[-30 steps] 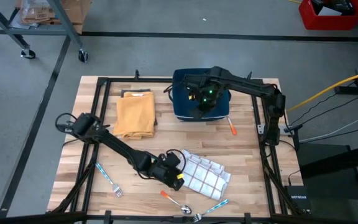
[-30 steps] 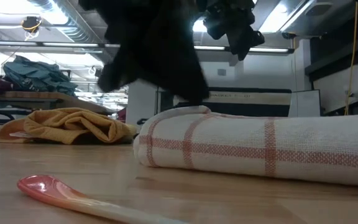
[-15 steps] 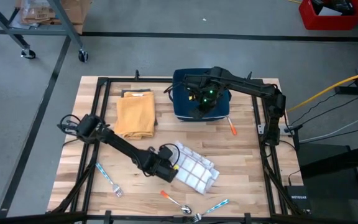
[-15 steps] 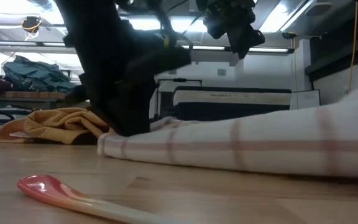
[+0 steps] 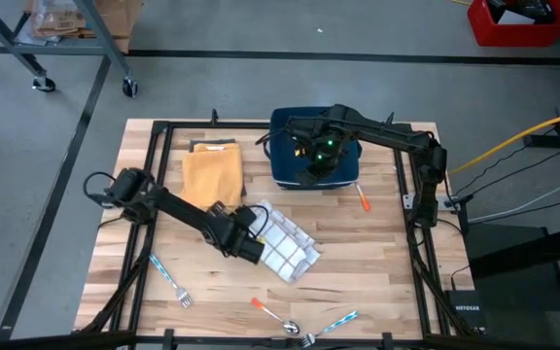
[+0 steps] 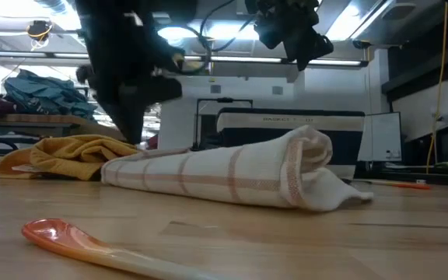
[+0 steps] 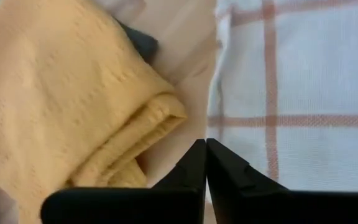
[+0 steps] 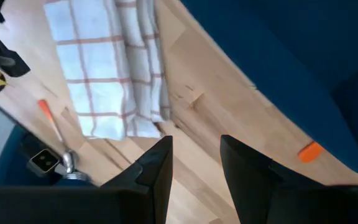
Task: Fold towel
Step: Adjust the blue bin
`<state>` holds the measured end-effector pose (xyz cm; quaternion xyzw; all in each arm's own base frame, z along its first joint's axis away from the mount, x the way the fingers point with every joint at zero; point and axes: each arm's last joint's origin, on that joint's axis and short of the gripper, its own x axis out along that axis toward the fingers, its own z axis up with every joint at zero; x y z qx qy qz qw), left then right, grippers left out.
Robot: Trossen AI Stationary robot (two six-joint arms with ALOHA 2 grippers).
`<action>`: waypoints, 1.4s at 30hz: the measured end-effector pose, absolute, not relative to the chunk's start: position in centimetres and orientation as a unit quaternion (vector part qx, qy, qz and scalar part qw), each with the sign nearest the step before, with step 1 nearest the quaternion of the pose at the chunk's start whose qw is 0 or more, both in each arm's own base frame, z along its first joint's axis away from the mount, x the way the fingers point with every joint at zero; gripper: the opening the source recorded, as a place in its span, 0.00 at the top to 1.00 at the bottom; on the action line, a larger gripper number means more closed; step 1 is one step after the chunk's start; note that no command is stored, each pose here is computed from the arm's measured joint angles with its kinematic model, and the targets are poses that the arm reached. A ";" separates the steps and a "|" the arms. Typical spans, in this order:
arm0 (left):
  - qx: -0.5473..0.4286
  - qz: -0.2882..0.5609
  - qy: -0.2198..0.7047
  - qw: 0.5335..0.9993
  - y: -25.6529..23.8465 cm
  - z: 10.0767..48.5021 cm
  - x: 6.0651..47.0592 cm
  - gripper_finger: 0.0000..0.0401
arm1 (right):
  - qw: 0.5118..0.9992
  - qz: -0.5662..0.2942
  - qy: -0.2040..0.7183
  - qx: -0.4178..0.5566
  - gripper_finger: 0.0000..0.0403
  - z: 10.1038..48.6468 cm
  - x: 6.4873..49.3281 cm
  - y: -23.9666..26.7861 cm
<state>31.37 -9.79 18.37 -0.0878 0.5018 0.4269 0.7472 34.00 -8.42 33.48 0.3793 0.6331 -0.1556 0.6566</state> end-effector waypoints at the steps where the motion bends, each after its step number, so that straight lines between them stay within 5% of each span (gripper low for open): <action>1: -0.092 0.429 0.497 0.749 -9.7 18.9 31.1 0.99 | 0.658 -0.151 0.631 0.383 0.66 33.5 34.1 -8.4; 10: -0.208 0.378 0.416 0.800 -12.0 23.2 29.9 1.00 | 0.646 -0.097 0.626 0.426 0.66 32.2 35.6 -8.5; 17: -0.298 0.303 0.443 0.790 -15.3 23.4 29.3 0.98 | 0.636 -0.064 0.626 0.447 0.66 29.5 37.9 -8.9; 30: -0.397 0.359 0.324 0.780 -20.1 22.4 25.5 0.95 | 0.604 -0.085 0.644 0.462 0.66 27.1 38.7 -10.1; 42: -0.462 0.336 0.297 0.765 -19.5 18.6 25.9 0.69 | 0.547 -0.102 0.662 0.503 0.66 24.7 37.6 -10.8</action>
